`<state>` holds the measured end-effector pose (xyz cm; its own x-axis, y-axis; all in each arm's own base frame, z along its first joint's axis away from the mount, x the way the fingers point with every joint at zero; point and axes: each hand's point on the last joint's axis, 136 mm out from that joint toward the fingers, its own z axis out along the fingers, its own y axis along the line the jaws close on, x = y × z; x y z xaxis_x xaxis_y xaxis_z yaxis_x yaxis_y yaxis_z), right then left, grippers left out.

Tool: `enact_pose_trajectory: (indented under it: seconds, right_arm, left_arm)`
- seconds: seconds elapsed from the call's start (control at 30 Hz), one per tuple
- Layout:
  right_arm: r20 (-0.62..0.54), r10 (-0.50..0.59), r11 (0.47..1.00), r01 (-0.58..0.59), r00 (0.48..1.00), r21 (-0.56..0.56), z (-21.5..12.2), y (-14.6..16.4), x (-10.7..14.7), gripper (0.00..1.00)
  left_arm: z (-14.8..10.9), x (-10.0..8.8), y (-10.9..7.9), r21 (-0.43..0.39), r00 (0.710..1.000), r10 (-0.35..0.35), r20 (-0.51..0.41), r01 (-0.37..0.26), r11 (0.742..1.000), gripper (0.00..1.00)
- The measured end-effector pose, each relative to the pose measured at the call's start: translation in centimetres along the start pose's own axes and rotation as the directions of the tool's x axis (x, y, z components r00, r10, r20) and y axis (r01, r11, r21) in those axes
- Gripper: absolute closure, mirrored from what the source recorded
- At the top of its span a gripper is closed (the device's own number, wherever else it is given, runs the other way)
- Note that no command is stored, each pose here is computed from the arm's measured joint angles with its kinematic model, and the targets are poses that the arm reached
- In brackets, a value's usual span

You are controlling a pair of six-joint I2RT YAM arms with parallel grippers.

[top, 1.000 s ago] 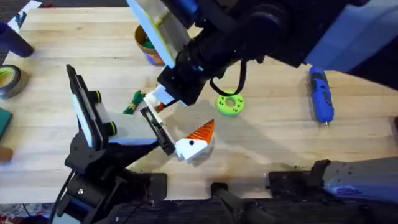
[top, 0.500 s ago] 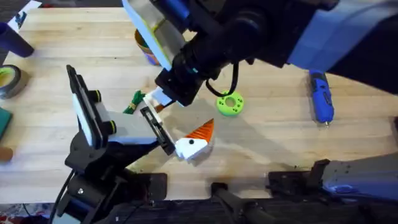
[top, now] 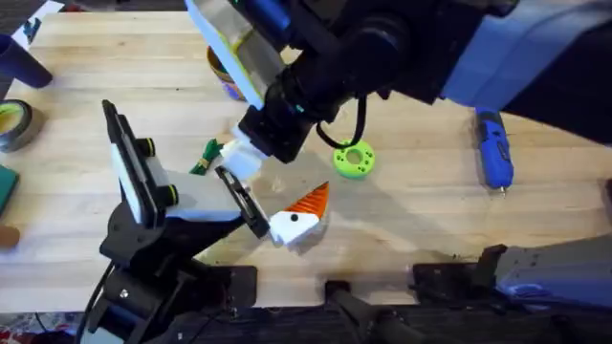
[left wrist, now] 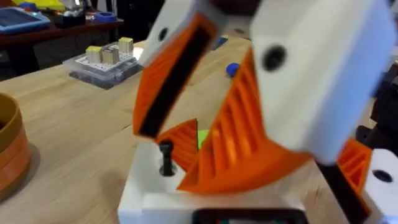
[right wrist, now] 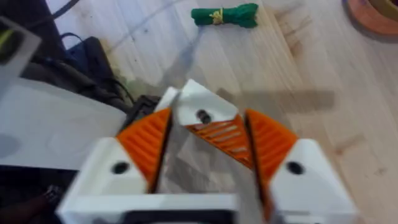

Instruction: Pick up the gripper from the table and insert it into the empty holder that is missing its gripper. Then pick up a screw, insert it into the mounting hole, and use the screwdriver to tighten it. Finally, clean up the table by picking up the vegetable and placing it into the bucket.

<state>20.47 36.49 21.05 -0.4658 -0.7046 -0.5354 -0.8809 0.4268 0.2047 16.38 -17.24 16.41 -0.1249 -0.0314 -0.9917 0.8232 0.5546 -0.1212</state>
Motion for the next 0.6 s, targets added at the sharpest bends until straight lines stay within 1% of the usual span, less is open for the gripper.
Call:
enact_pose_trajectory:
  seconds: [0.07, 0.1, 0.17, 0.3, 0.53, 0.6]
  right_arm:
    - [0.001, 0.017, 1.000, -0.018, 1.000, 0.025, -0.1, -0.7, 0.0, 0.085]
    - [0.005, 0.035, 0.999, -0.036, 0.999, 0.033, -0.2, -1.2, 0.0, 0.030]
    - [0.011, 0.066, 0.997, -0.066, 0.998, 0.039, -0.4, -1.8, -0.1, 0.008]
    - [0.034, 0.102, 0.994, -0.104, 0.994, 0.045, -1.3, -2.4, -0.4, 0.006]
    - [0.143, 0.143, 0.985, -0.155, 0.979, 0.076, -6.0, -4.0, -1.1, 0.007]
    - [0.152, 0.147, 0.984, -0.160, 0.977, 0.079, -6.5, -4.1, -1.1, 0.006]
  left_arm:
    - [0.0, 0.0, 0.0, -0.001, 1.000, 0.001, 0.001, -0.001, 1.000, 0.010]
    - [0.0, 0.0, 0.0, -0.001, 1.000, 0.001, 0.002, -0.001, 1.000, 0.010]
    - [0.0, 0.0, 0.0, 0.002, 1.000, 0.004, 0.002, -0.004, 1.000, 0.010]
    - [0.0, 0.0, -0.1, 0.003, 1.000, 0.005, 0.002, -0.005, 1.000, 0.010]
    - [0.0, 0.0, -0.1, 0.003, 1.000, 0.008, 0.001, -0.008, 1.000, 0.010]
    - [0.0, 0.0, -0.1, 0.003, 1.000, 0.008, 0.002, -0.008, 1.000, 0.010]
